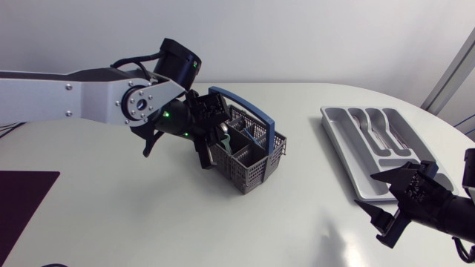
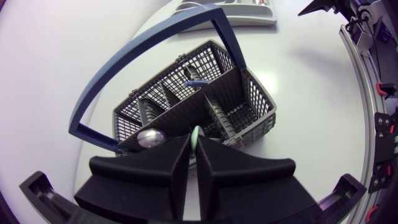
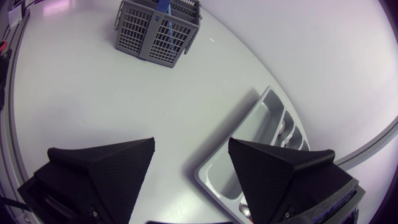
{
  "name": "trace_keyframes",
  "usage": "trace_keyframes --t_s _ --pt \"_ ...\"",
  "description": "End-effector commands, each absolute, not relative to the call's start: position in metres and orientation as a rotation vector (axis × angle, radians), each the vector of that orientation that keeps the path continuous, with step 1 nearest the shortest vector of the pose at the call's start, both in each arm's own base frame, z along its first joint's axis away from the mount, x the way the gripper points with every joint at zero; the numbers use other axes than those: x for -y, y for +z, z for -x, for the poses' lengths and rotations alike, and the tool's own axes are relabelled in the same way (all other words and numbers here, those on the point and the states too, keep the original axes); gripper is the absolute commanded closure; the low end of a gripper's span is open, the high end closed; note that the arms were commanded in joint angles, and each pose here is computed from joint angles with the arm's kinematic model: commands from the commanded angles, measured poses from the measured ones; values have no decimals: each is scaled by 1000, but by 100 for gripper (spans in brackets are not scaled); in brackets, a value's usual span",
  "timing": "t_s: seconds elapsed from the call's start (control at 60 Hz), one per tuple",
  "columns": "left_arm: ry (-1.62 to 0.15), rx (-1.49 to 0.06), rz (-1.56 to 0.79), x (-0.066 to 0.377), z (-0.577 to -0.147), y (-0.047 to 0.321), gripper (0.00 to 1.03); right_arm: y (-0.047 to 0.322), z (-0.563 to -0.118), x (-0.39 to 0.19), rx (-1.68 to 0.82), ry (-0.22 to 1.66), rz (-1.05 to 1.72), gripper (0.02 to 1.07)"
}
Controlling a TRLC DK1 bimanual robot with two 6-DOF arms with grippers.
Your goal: Unload the cutlery basket into the drawer organizer.
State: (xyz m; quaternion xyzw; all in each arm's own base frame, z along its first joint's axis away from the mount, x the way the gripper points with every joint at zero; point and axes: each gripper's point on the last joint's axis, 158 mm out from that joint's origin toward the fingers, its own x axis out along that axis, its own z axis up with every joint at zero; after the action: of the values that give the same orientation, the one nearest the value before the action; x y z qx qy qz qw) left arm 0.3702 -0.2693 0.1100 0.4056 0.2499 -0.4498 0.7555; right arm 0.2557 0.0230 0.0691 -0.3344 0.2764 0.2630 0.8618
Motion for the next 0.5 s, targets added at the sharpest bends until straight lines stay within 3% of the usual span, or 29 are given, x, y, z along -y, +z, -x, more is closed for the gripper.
trace_keyframes --t_s 0.0,0.333,0.483 --pt "-975 -478 -892 270 -368 136 100 56 -246 -28 -618 569 669 21" --pt "-935 -359 -944 270 -349 186 100 64 -238 -39 -600 579 677 21" --pt "-891 -344 -894 265 -335 225 100 88 -239 -46 -545 548 637 21"
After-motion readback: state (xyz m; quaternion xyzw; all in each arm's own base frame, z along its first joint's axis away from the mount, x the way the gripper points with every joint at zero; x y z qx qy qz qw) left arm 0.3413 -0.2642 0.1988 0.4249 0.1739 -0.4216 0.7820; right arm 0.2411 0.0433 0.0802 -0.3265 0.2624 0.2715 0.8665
